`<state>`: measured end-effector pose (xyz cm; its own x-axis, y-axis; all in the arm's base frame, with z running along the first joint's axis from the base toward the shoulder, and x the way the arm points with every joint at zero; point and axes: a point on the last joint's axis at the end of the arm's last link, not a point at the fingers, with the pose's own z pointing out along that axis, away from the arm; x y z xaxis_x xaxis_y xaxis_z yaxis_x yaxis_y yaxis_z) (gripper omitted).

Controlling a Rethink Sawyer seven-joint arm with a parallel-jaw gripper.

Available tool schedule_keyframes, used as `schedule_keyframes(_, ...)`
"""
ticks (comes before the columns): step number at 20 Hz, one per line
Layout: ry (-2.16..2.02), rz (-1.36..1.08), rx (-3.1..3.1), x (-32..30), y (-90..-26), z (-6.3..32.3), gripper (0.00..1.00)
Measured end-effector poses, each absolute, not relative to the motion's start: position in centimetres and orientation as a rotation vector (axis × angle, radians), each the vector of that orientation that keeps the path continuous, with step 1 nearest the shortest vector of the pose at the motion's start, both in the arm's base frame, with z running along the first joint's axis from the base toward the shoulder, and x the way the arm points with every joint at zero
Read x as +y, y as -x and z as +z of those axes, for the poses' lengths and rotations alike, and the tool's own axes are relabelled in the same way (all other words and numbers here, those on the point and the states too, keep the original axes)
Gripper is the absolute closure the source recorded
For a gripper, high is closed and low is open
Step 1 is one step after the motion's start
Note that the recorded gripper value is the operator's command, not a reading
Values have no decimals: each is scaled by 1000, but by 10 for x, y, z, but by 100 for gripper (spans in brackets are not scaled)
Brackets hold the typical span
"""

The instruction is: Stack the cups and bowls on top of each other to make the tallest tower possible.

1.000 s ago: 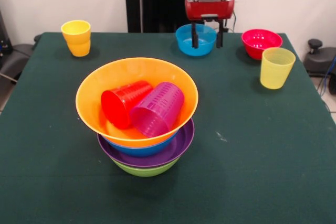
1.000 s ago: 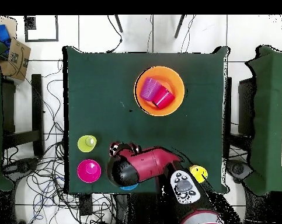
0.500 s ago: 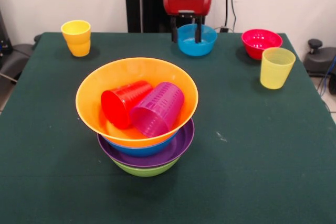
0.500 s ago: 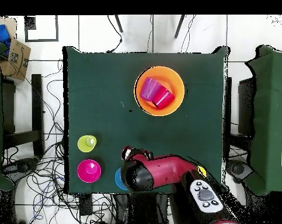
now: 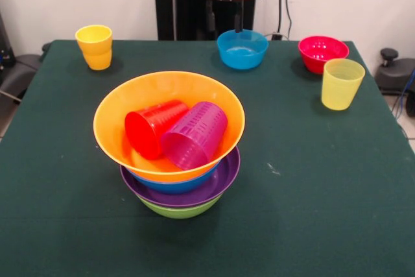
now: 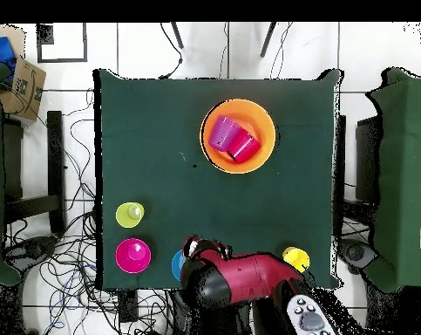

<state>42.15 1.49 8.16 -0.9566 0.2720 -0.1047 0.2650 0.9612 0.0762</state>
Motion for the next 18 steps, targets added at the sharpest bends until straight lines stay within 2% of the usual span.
schedule_keyframes(10,-545,16,2938,-31,-374,130,0)
schedule_keyframes(18,-320,-45,2943,-43,-336,129,0)
